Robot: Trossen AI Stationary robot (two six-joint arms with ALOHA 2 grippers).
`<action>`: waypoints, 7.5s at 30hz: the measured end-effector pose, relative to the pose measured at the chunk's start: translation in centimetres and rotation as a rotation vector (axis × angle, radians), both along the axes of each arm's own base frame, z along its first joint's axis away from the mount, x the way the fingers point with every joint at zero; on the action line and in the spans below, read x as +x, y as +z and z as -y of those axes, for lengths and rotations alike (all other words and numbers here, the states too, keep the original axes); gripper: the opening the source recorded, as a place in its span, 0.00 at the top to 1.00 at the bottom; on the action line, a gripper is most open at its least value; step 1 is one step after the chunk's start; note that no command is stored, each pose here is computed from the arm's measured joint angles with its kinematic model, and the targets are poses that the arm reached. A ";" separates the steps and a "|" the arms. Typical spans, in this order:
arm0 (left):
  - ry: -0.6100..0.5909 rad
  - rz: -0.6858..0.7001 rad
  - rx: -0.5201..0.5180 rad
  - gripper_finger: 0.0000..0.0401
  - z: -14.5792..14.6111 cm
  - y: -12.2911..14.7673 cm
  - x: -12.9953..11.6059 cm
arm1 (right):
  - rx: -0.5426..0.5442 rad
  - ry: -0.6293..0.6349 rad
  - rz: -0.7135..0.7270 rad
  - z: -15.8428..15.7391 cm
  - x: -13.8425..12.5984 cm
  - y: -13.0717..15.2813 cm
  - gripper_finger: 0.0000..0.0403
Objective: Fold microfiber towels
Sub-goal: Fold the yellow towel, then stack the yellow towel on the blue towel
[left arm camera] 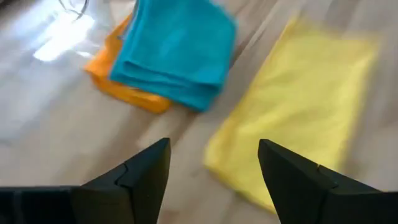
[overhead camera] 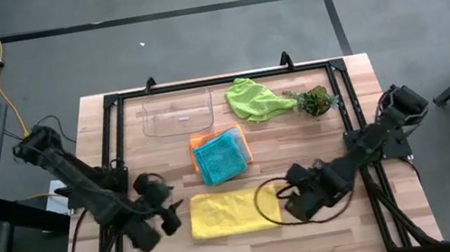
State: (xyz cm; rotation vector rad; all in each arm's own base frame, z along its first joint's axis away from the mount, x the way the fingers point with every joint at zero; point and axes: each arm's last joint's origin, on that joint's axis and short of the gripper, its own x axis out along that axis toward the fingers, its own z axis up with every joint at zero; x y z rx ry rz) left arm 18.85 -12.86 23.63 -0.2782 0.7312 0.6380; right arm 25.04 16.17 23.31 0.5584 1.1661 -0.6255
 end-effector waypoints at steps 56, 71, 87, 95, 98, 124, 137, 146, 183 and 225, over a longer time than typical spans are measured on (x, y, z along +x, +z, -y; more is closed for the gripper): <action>-0.362 0.486 0.315 0.46 -8.3 7.1 -6.9 | 0.293 -0.532 -0.074 1.4 9.9 -9.9 0.41; -0.349 0.543 0.382 0.46 -9.9 8.2 -9.4 | 0.219 -0.587 -0.186 1.7 11.5 -10.7 0.78; -0.291 0.592 0.339 0.46 -10.3 8.4 -10.0 | 0.102 -0.636 -0.252 0.4 2.2 -9.2 0.99; -0.221 0.619 0.301 0.46 -10.4 8.5 -10.1 | 0.143 -0.685 -0.249 1.2 -6.1 -6.7 1.00; -0.203 0.633 0.277 0.46 -10.4 8.5 -10.1 | 0.154 -0.670 -0.246 1.9 -7.6 -5.3 1.00; -0.154 0.641 0.291 0.46 -10.5 8.6 -10.1 | 0.384 -0.587 0.400 2.2 1.3 -4.6 1.00; -0.155 0.640 0.291 0.46 -10.5 8.6 -10.1 | 0.401 -0.574 0.416 2.3 2.9 -6.0 1.00; -0.158 0.638 0.291 0.46 -10.5 8.6 -10.1 | 0.389 -0.553 0.412 2.3 3.0 -6.1 0.94; -0.149 0.648 0.280 0.46 -10.5 8.6 -10.1 | 0.392 -0.500 0.133 5.6 -3.5 -9.2 0.47; -0.121 0.656 0.260 0.46 -10.4 8.5 -9.9 | 0.374 -0.426 0.357 6.2 -2.3 -2.3 1.00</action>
